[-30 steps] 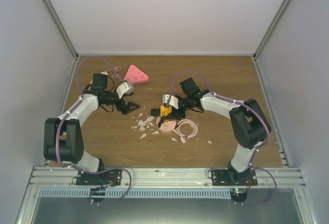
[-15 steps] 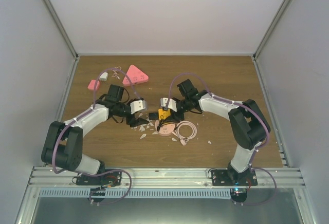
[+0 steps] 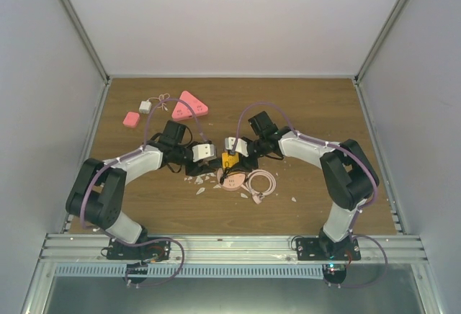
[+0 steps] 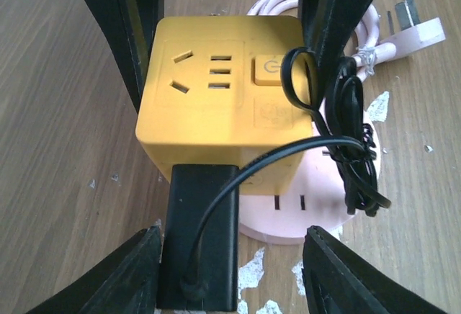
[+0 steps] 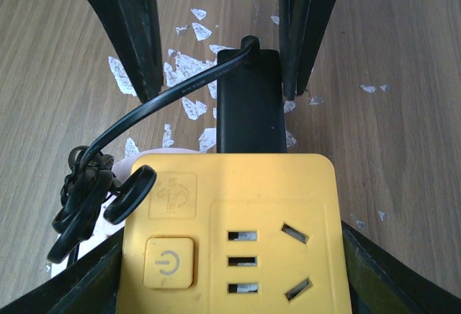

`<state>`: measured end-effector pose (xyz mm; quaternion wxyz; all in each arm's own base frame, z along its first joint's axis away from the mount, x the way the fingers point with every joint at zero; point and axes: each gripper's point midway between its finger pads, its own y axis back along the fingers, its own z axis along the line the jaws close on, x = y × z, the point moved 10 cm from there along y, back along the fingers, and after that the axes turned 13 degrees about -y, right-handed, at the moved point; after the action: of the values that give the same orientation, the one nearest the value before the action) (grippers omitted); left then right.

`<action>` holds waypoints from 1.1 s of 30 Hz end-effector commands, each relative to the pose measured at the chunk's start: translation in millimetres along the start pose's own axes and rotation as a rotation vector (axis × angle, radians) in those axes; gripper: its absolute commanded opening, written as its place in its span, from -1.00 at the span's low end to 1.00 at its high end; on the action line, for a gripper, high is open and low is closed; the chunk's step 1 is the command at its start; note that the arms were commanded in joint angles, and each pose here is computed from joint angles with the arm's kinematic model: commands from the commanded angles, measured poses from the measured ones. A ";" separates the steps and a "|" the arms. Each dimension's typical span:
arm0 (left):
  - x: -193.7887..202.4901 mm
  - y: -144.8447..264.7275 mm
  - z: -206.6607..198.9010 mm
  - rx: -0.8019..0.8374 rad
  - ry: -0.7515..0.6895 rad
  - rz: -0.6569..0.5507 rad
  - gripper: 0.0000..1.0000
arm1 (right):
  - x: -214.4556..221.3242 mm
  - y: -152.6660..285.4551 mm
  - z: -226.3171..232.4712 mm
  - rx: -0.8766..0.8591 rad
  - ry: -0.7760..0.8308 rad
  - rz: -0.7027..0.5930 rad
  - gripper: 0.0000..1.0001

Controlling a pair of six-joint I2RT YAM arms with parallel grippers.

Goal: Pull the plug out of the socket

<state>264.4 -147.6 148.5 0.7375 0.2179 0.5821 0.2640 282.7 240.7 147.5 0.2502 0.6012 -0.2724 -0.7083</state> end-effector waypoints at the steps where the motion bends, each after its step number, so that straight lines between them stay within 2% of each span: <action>1: -1.8 -11.5 4.8 -0.026 -0.041 -0.004 0.04 | 29.0 -15.5 19.6 -0.098 -0.090 0.114 -0.87; 5: -1.1 -15.9 4.3 -0.025 -0.047 0.009 -0.13 | 30.0 -16.2 19.4 -0.098 -0.093 0.118 -0.88; 11: 0.2 -14.5 2.7 -0.039 -0.046 0.026 -0.54 | 31.0 -16.4 18.0 -0.090 -0.098 0.128 -0.91; 16: 4.6 -11.2 1.0 -0.045 -0.055 0.056 -0.75 | 30.3 -16.7 16.2 -0.088 -0.117 0.146 -0.99; 25: 14.0 1.1 6.5 0.021 -0.012 0.052 -0.88 | 34.9 -21.6 11.4 -0.083 -0.162 0.209 -0.99; 33: 21.1 5.4 7.9 0.031 -0.034 0.097 -0.91 | 41.9 -25.9 8.0 -0.062 -0.179 0.253 -0.99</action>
<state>275.1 -140.9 142.8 0.7425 0.2368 0.5645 0.2718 284.9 249.7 146.5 0.2613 0.5903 -0.2701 -0.7144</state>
